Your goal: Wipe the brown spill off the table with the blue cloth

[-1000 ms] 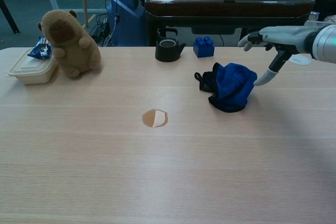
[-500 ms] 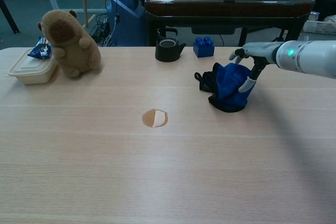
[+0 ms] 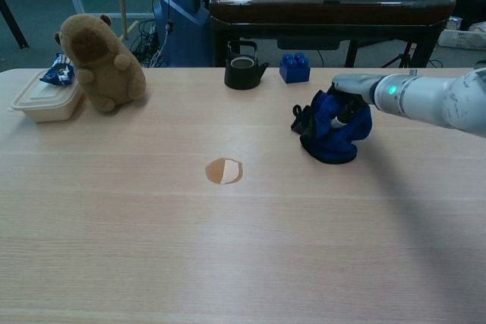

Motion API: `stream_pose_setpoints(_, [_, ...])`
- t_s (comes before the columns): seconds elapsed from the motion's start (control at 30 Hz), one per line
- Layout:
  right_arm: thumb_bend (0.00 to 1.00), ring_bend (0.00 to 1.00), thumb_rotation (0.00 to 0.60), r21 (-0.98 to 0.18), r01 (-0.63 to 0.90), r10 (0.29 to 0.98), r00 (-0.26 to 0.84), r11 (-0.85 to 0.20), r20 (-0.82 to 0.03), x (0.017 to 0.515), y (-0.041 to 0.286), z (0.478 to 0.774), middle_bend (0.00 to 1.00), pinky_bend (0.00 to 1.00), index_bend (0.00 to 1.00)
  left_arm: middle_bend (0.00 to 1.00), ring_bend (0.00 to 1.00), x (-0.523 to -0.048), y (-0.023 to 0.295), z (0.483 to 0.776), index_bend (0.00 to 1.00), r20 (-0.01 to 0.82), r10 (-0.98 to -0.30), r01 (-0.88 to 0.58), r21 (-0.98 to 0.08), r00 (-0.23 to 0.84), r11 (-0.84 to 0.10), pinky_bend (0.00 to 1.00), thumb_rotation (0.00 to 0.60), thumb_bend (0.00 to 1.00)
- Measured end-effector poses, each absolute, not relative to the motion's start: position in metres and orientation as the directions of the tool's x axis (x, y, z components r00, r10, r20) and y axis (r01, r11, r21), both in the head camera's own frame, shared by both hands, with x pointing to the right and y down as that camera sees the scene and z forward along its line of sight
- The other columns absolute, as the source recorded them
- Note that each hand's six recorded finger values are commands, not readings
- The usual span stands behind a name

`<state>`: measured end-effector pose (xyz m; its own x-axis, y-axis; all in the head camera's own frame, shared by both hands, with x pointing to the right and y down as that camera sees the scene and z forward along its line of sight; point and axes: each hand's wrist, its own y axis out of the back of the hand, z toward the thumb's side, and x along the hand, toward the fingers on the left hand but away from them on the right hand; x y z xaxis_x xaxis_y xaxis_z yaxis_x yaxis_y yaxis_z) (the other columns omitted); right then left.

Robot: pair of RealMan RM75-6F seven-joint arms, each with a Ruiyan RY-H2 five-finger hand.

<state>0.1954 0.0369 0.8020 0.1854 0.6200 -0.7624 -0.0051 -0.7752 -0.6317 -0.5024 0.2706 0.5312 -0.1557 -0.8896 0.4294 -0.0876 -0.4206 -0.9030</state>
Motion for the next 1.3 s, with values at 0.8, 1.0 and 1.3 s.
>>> stream_pose_setpoints(0.8, [0.63, 0.51, 0.600, -0.649, 0.244, 0.661, 0.524, -0.720, -0.537, 0.066, 0.044, 0.733, 0.58, 0.72, 0.66, 0.16, 0.10, -0.511, 0.275, 0.526, 0.22, 0.419, -0.891, -0.087, -0.908, -0.176, -0.410, 0.07, 0.600, 0.27])
stream_pose_setpoints(1.0, [0.63, 0.51, 0.600, -0.630, 0.175, 0.587, 0.605, -0.757, -0.538, 0.033, 0.078, 0.736, 0.58, 0.72, 0.66, 0.16, 0.10, -0.515, 0.277, 0.526, 0.22, 0.422, -0.888, -0.090, -0.906, -0.183, -0.413, 0.07, 0.600, 0.27])
stream_pose_setpoints(1.3, [0.62, 0.51, 0.600, -0.648, -0.004, 0.514, 0.605, -0.761, -0.608, 0.021, 0.109, 0.770, 0.58, 0.72, 0.66, 0.16, 0.10, -0.520, 0.282, 0.525, 0.22, 0.422, -0.885, -0.095, -0.907, -0.196, -0.411, 0.07, 0.600, 0.27])
